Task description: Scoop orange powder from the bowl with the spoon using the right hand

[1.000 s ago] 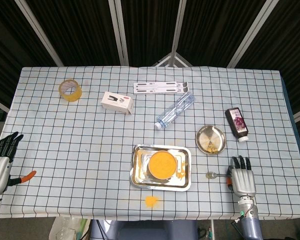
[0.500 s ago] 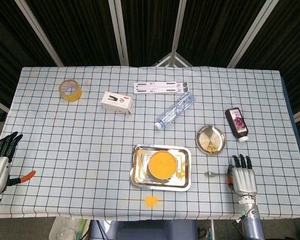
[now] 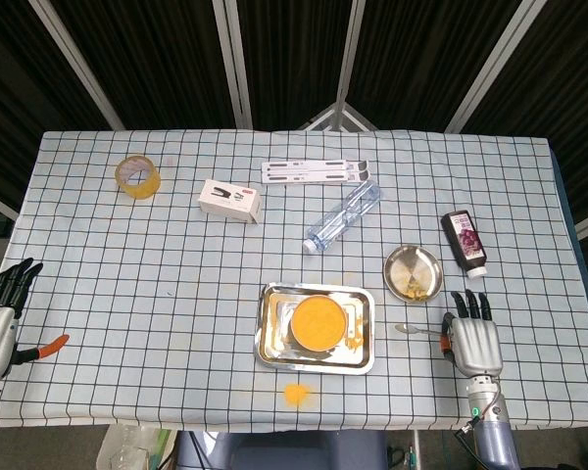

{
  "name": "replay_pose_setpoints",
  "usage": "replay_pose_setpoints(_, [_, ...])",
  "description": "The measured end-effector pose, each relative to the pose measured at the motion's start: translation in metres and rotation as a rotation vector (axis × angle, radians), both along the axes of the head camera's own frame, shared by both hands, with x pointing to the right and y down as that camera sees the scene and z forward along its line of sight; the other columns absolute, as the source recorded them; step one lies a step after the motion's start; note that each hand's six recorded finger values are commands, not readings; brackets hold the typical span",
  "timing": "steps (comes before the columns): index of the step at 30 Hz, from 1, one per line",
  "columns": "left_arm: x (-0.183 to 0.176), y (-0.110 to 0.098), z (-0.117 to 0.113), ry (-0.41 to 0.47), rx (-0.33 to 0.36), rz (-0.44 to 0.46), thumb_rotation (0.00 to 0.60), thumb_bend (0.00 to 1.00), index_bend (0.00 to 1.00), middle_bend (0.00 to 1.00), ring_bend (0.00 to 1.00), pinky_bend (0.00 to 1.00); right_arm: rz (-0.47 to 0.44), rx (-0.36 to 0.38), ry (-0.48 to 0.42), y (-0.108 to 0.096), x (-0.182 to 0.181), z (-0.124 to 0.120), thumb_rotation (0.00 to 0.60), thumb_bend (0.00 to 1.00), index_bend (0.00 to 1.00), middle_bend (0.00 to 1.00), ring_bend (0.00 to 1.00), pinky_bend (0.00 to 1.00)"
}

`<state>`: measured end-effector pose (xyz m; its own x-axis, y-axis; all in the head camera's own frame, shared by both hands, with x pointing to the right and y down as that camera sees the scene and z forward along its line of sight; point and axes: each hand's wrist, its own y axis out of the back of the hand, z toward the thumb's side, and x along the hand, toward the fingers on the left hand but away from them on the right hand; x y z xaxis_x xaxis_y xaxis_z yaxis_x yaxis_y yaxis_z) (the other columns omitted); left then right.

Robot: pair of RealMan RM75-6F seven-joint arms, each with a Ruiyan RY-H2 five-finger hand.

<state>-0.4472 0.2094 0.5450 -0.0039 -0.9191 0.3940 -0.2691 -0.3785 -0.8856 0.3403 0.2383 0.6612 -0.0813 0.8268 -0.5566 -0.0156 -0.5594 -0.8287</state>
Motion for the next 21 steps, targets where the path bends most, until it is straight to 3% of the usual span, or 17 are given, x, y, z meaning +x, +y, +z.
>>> replay_pose_setpoints(12, [0.0, 0.001, -0.001, 0.01, 0.002, 0.006, 0.6, 0.0, 0.0, 0.0, 0.0, 0.0, -0.007, 0.057, -0.05, -0.029, -0.037, -0.029, 0.6, 0.53, 0.63, 0.16, 0.0, 0.0])
replay_pose_setpoints(21, [-0.002, 0.002, -0.001, 0.026, -0.001, 0.001, 0.6, 0.0, 0.0, 0.0, 0.0, 0.0, -0.071, 0.039, -0.076, -0.028, -0.088, -0.024, 0.6, 0.53, 0.63, 0.16, 0.0, 0.0])
